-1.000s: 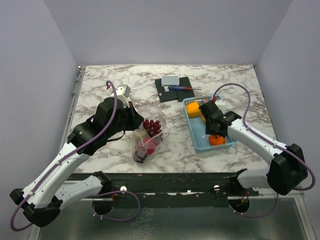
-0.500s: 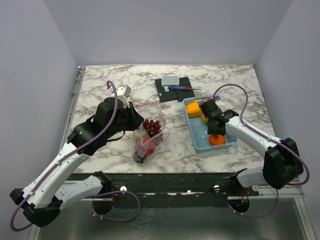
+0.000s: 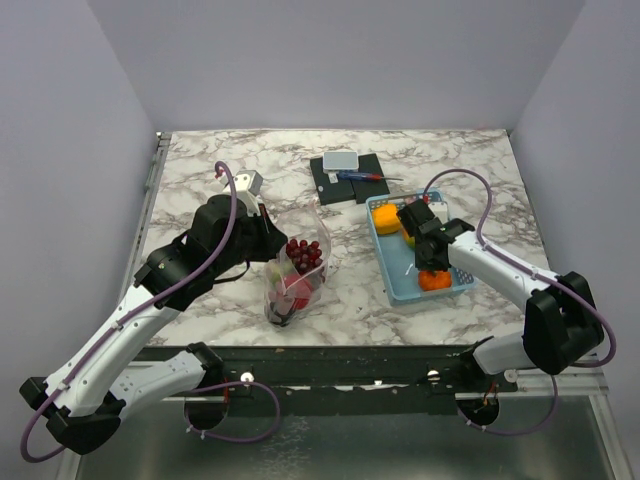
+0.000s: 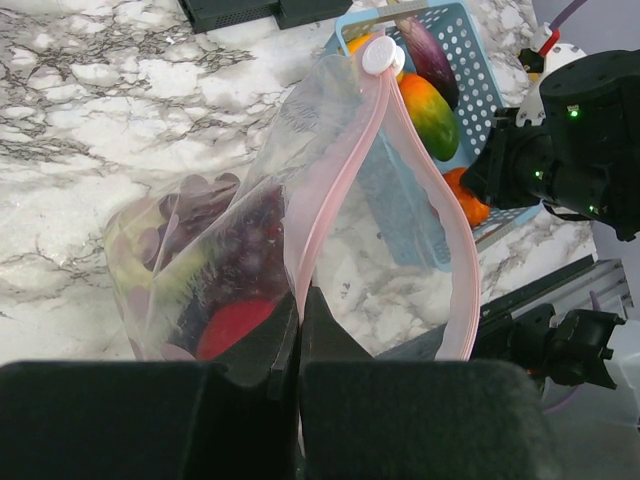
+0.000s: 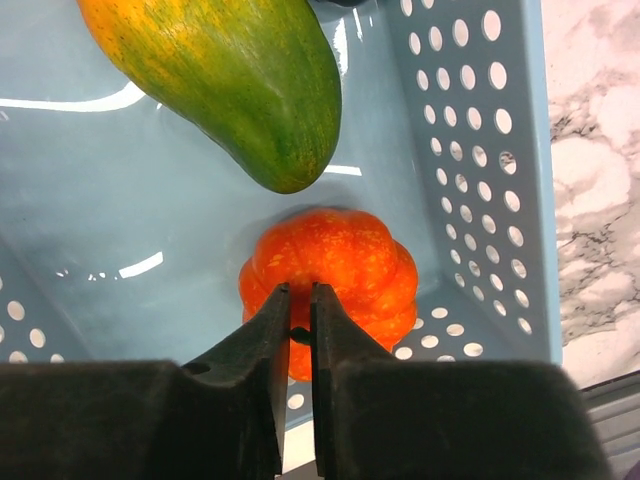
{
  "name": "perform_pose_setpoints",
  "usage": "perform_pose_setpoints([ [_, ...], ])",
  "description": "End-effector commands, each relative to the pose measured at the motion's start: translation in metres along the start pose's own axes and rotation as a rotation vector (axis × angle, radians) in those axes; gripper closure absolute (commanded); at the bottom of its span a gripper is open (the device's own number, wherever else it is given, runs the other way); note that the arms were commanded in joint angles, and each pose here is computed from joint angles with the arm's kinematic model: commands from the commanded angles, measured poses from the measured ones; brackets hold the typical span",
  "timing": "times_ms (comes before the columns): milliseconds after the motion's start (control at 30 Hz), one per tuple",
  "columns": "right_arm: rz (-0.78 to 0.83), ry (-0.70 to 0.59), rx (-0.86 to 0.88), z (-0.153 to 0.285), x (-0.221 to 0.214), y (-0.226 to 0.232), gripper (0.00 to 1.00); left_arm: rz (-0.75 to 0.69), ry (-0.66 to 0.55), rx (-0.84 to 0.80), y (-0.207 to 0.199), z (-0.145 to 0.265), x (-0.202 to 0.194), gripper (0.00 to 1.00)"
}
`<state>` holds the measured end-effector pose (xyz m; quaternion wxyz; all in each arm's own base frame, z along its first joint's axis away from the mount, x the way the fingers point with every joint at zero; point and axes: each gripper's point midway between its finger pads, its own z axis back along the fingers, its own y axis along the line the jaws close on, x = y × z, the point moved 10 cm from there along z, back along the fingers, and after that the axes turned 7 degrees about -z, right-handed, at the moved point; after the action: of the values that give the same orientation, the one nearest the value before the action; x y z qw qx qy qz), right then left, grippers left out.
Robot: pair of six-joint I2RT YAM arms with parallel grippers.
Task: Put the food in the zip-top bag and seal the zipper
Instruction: Pick up the fake vegetable from the bin, then place the fake vegetable in the zipper food storage bag.
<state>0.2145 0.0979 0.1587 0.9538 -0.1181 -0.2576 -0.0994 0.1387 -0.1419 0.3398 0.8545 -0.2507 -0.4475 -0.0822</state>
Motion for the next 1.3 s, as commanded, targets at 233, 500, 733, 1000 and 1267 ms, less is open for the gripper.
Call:
perform_pose_setpoints([
  [233,-0.012,-0.007,0.003,0.012,0.009,-0.003,0.99,-0.030,0.031,-0.005,0.000,0.000,-0.003,1.00],
  [500,-0.043,-0.076,0.091,0.041,0.029,-0.006,0.99,-0.036,0.031,-0.001,0.000,0.000,-0.001,1.00],
  [733,-0.083,-0.154,0.197,0.077,0.050,-0.010,0.99,-0.032,0.036,0.007,0.000,-0.003,-0.001,1.00],
  [1000,-0.114,-0.259,0.427,0.139,0.081,-0.014,0.99,-0.027,0.040,0.011,0.000,-0.005,-0.001,1.00],
  [1267,-0.064,-0.326,0.696,0.194,0.105,-0.005,0.99,-0.016,0.045,0.007,-0.002,-0.007,0.000,1.00],
])
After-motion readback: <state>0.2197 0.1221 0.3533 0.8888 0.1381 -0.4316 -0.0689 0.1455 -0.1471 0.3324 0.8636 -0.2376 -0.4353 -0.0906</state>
